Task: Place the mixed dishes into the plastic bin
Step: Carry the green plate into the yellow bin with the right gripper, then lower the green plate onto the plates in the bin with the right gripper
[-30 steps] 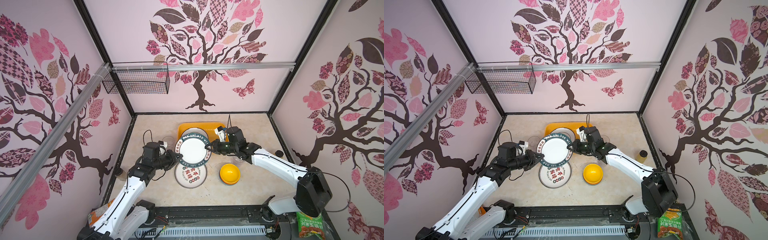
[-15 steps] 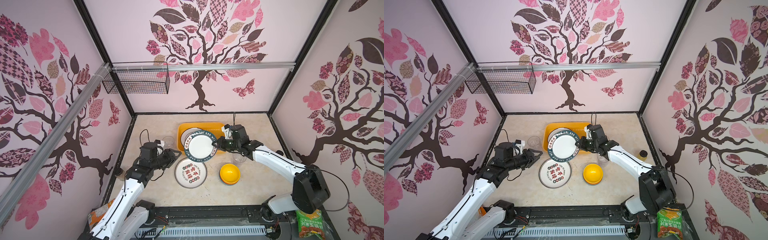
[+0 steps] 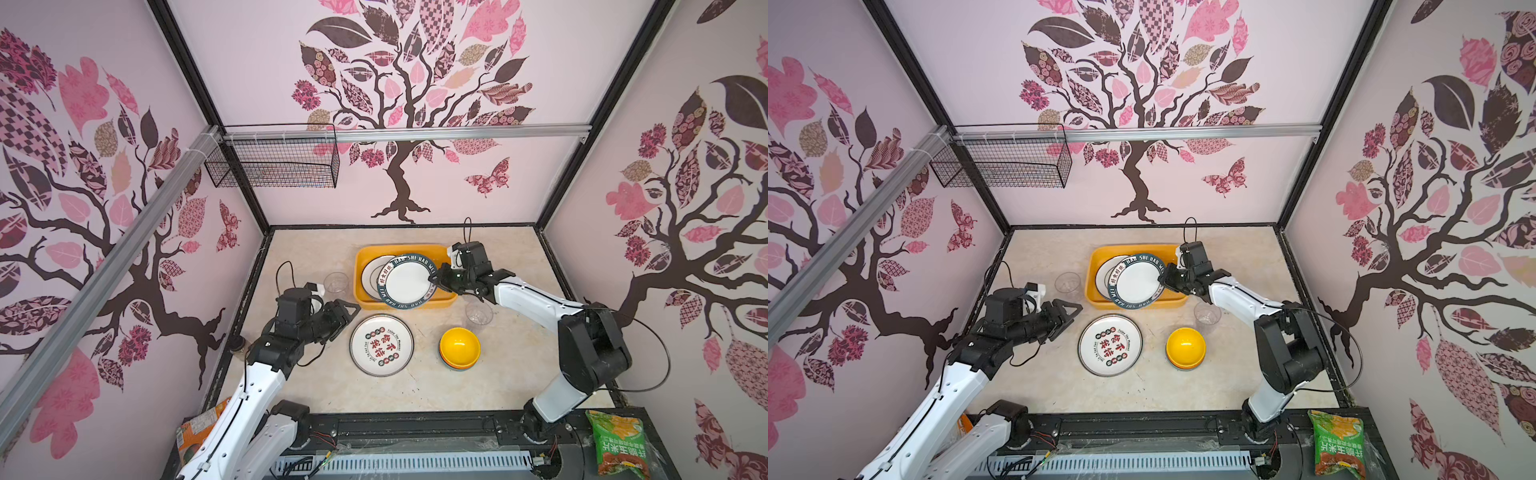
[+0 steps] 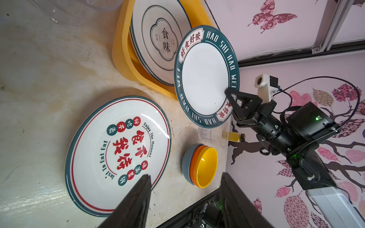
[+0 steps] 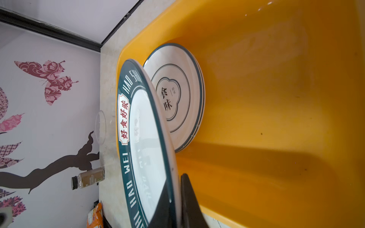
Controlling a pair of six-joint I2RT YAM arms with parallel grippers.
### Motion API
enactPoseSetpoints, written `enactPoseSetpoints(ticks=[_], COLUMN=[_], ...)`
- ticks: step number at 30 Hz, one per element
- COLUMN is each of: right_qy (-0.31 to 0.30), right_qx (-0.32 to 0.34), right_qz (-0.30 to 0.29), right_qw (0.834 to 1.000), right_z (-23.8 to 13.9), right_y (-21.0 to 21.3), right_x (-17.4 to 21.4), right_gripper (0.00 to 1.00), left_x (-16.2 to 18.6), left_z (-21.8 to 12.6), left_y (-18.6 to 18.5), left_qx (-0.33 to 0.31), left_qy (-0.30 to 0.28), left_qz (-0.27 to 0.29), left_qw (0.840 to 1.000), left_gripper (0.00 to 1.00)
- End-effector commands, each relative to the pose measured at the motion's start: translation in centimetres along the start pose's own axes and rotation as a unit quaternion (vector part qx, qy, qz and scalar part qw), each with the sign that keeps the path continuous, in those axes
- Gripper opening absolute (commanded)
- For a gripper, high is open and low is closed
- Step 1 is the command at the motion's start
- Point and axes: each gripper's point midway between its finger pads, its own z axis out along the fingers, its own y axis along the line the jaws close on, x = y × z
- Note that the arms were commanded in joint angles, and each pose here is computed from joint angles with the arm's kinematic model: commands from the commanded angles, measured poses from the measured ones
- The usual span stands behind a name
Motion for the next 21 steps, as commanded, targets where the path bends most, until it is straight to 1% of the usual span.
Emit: enactPoseSetpoints(ticks=[1,9,21], right_qy=[-0.026,-0.016,-0.006], right_qx=[-0.021,-0.013,-0.009], right_qz=[-0.003,0.015,0.026], right_qw=[0.999,1.0,1.0], right_z=[1.0,3.9,6.8], right_y=[1.5,0.6,0.1], right_x=[-2.5,-3.3,-4.1], right_gripper=[0.0,0.0,0.0], left_x=[0.4,0.7,0.9], left_z=[0.0,0.3,0.9], left_y=[1.0,1.6,2.5], left_qx=[-0.01,-0.017,-0.027], left_qy=[0.001,0.004,0.01], left_qz=[0.001,-0.003,-0.011], left_qw=[1.0,1.0,1.0], left_gripper=[0.59,0.59,0.59])
